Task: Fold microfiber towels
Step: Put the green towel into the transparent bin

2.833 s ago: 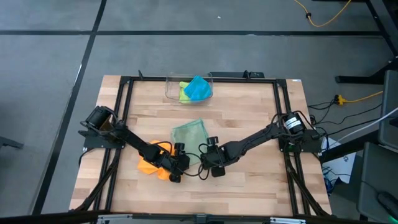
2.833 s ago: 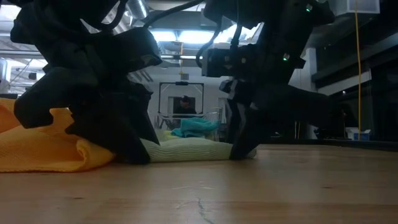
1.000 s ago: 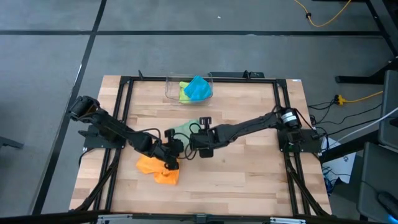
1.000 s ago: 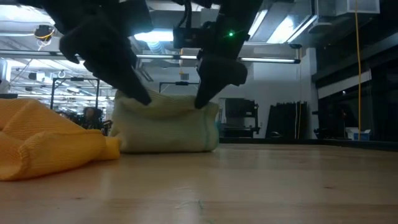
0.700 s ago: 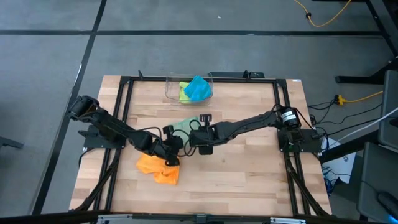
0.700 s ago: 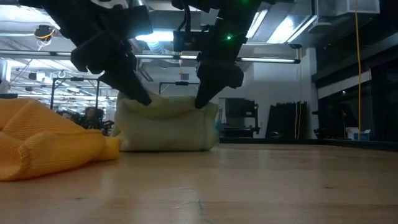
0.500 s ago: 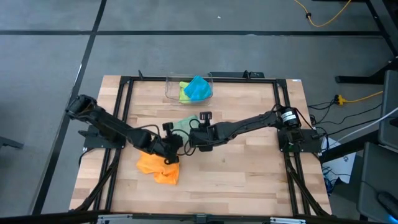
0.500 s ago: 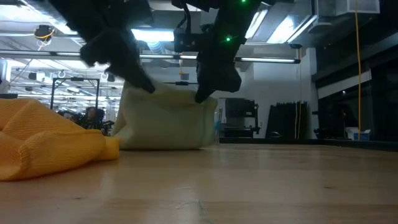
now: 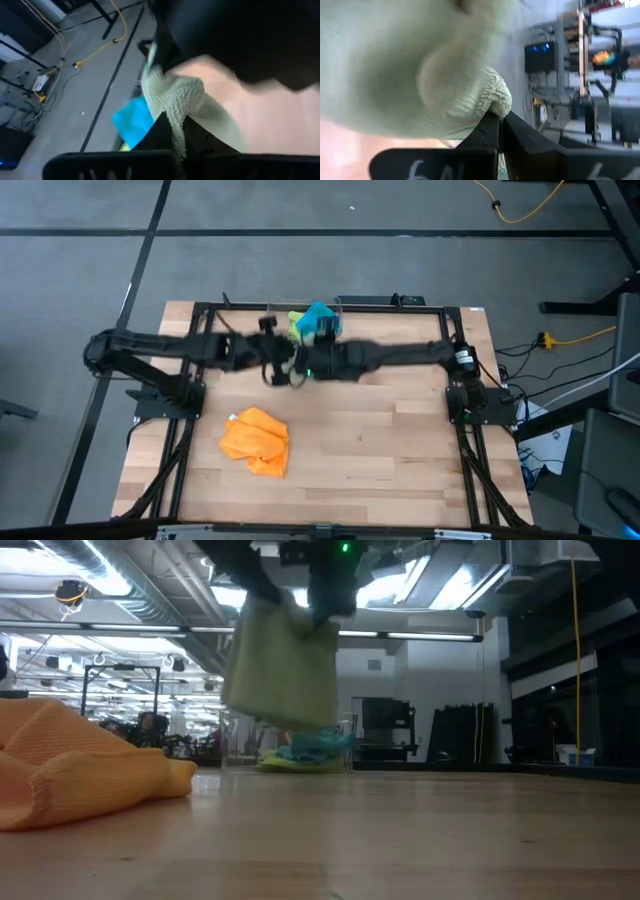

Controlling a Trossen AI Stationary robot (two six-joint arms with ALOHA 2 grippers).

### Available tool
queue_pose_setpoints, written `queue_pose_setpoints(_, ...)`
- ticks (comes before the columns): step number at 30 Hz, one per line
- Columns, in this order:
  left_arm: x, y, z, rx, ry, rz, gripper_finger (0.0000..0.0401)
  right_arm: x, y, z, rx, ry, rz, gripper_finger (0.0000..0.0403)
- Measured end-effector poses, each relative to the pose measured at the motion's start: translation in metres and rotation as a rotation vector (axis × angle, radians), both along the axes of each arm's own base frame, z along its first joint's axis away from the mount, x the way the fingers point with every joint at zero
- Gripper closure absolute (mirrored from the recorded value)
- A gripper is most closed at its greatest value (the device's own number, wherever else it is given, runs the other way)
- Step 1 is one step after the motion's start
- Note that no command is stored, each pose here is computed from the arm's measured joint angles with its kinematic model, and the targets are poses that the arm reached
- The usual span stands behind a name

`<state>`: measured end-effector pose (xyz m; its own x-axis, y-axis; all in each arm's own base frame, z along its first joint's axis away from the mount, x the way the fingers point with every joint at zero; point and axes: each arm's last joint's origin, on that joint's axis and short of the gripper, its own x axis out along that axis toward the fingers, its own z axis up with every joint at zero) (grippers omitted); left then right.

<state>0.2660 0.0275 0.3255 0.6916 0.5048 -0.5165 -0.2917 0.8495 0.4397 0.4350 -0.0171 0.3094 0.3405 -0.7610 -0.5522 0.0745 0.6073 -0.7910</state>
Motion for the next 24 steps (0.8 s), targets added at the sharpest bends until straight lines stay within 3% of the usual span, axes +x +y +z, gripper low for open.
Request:
queue_pose_setpoints(5,-0.004,0.041,0.025,0.04,-0.006,0.015,0.0401,-0.013,-0.045,0.048,0.026,-0.042,-0.072,0.0397)
queue_pose_setpoints(9,-0.012,0.071,0.04,0.076,-0.032,0.042,0.0401,-0.02,-0.08,0.066,0.085,-0.083,-0.065,0.0397)
queue_pose_setpoints(14,-0.018,0.108,0.044,0.091,-0.081,0.043,0.0401,-0.022,-0.127,0.067,0.12,-0.128,-0.037,0.0397)
queue_pose_setpoints(19,-0.009,0.147,0.022,0.041,-0.069,0.026,0.0401,-0.021,-0.162,0.06,0.153,-0.167,0.001,0.0397)
queue_pose_setpoints(24,0.002,0.181,-0.005,0.111,0.021,0.059,0.0401,-0.018,-0.19,0.043,0.152,-0.135,0.0,0.0397)
